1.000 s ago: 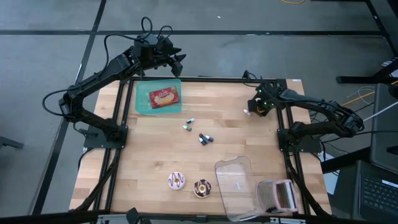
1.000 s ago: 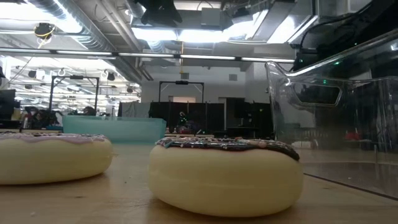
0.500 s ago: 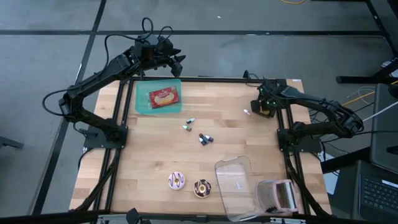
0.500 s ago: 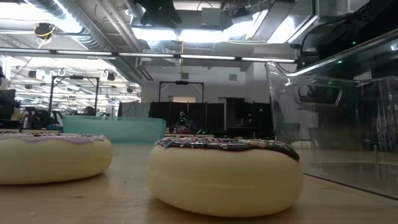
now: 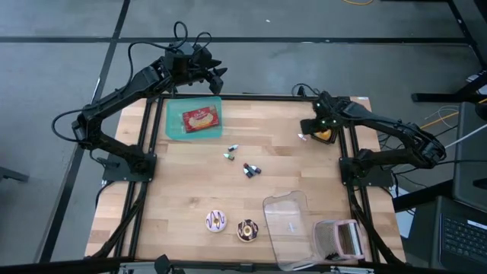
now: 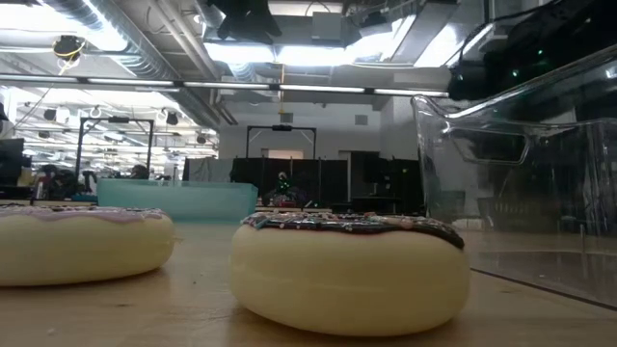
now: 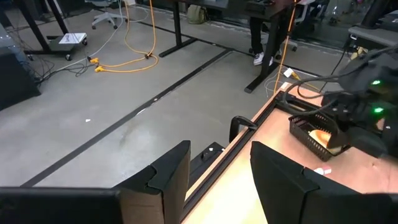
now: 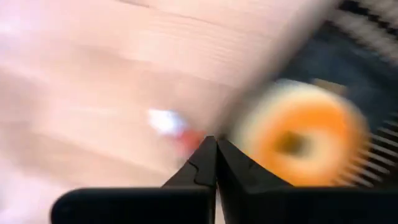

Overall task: Pick & Place Food Item
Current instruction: Put the purple donut into the black bin

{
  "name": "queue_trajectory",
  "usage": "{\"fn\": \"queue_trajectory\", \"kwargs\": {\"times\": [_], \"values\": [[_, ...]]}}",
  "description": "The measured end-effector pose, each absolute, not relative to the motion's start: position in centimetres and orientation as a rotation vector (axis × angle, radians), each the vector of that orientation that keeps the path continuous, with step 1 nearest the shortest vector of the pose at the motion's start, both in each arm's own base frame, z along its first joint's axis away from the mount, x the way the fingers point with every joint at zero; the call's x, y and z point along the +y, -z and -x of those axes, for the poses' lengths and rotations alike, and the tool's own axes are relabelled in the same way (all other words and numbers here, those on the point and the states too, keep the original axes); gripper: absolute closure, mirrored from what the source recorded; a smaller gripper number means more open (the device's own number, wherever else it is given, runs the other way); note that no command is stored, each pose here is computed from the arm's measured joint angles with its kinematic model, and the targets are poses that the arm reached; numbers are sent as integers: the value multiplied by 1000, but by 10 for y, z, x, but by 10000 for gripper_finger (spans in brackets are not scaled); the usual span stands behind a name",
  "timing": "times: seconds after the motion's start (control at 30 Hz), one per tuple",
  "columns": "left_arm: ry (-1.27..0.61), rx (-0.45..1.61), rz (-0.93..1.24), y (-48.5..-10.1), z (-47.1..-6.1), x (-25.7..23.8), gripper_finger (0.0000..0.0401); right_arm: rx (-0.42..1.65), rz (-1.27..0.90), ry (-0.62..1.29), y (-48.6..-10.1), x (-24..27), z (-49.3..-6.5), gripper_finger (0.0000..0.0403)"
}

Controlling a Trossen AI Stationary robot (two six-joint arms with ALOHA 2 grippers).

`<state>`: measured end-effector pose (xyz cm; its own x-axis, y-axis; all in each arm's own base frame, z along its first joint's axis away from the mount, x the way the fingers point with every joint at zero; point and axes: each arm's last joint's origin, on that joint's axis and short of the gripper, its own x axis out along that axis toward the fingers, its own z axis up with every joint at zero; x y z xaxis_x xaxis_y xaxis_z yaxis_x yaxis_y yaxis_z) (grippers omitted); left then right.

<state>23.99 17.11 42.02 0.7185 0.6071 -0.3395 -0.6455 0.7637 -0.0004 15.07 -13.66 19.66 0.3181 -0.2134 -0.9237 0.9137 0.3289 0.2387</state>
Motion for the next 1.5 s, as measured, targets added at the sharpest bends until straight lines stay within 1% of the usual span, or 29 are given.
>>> {"fn": "queue_trajectory", "kwargs": {"times": [0.17, 0.27, 0.33, 0.47, 0.6, 0.67, 0.8, 0.93, 1.03, 1.2, 1.33, 1.5], "values": [[-714, 308, 132, -422, -240, 172, 237, 667, -891, 612, -220, -130, -177, 386], [-734, 236, 183, -426, -236, 179, 237, 504, -906, 393, -236, -126, -194, 381], [-734, 188, 222, -426, -233, 186, 237, 445, -901, 275, -243, -122, -203, 375], [-692, 192, 323, -408, -233, 192, 237, 369, -837, 165, -252, -113, -215, 350], [-611, 228, 408, -384, -238, 177, 237, 309, -796, 110, -259, -108, -221, 309], [-564, 263, 423, -370, -242, 163, 237, 303, -790, 91, -262, -106, -223, 287], [-484, 400, 436, -337, -251, 122, 237, 276, -757, 67, -273, -107, -225, 247], [-442, 547, 503, -306, -257, 71, 237, 234, -696, 15, -293, -109, -227, 225], [-411, 678, 516, -282, -258, 25, 237, 196, -652, -20, -310, -111, -228, 221], [-342, 828, 533, -252, -252, -44, 237, 135, -605, -63, -337, -112, -229, 221], [-322, 901, 570, -235, -252, -77, 236, 96, -581, -73, -353, -113, -229, 221], [-286, 1065, 571, -201, -259, -107, 225, 64, -591, -26, -362, -108, -232, 221]]}}
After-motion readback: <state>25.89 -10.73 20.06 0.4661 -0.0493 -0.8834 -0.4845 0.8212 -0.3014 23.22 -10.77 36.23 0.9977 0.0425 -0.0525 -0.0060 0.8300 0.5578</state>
